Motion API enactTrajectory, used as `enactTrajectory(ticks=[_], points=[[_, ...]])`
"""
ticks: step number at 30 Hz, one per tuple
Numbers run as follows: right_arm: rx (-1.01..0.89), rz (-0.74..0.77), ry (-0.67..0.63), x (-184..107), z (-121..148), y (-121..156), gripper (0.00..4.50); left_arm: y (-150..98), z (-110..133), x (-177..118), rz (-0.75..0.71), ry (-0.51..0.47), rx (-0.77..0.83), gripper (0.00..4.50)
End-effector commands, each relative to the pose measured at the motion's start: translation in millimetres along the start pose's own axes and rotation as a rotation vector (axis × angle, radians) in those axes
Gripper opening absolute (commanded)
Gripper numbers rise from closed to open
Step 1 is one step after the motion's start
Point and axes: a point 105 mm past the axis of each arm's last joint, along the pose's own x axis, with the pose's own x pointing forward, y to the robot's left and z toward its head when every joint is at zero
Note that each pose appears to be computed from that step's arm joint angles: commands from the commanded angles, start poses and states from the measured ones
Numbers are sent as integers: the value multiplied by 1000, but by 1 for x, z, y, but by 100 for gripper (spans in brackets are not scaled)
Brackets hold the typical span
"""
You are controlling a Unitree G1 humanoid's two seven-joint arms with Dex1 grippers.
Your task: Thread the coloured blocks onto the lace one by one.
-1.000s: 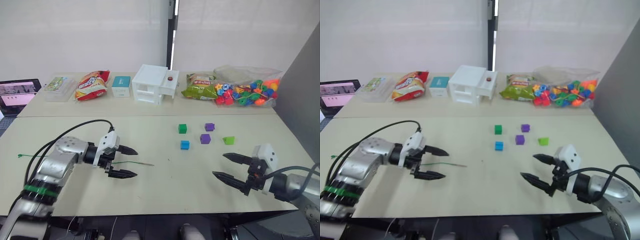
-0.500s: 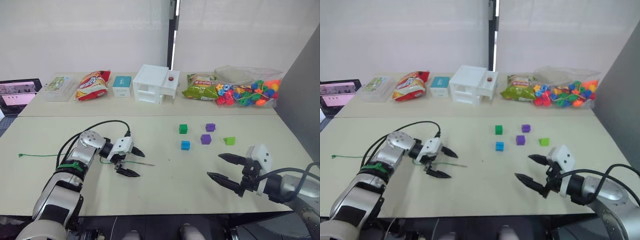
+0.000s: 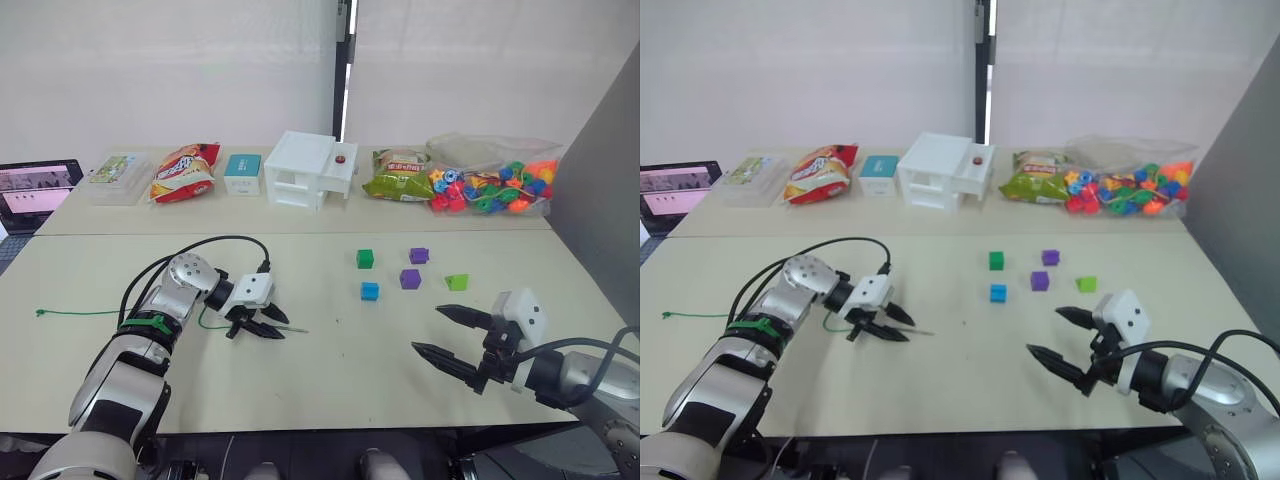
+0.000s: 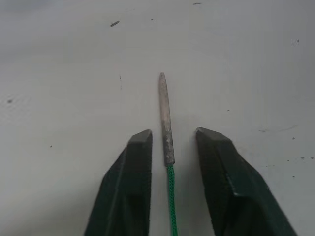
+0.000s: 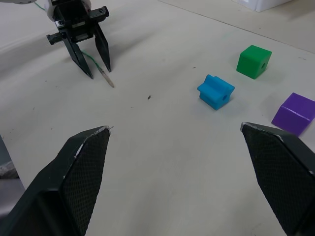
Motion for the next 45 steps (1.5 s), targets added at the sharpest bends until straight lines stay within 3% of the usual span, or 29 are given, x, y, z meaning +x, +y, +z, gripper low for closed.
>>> enactTrajectory(ticks=[1,6,12,16,23,30,37,45], points=[[-38,3,-54,-2,16,4,450,-18,-26,7,-86,120,-58,5],[-38,-3,-61,-3,18,4,450,-15,-25,12,-74,125,-41,2],[-23,-27,-45,-5,12,2,450,-7,-10,8,-31,56,-15,2],[10,-178,-30,-11,-3,-12,450,-5,16,-19,30,-44,-22,2],[59,-609,-31,-17,-32,-50,450,-31,26,-47,72,-36,-47,2],[99,-832,-61,8,-46,-68,450,-55,35,-53,138,-36,-93,2],[119,-945,-71,26,-47,-109,450,-64,47,-46,194,-80,-123,2],[136,-896,-84,39,-47,-145,450,-73,48,-42,199,-86,-124,2]])
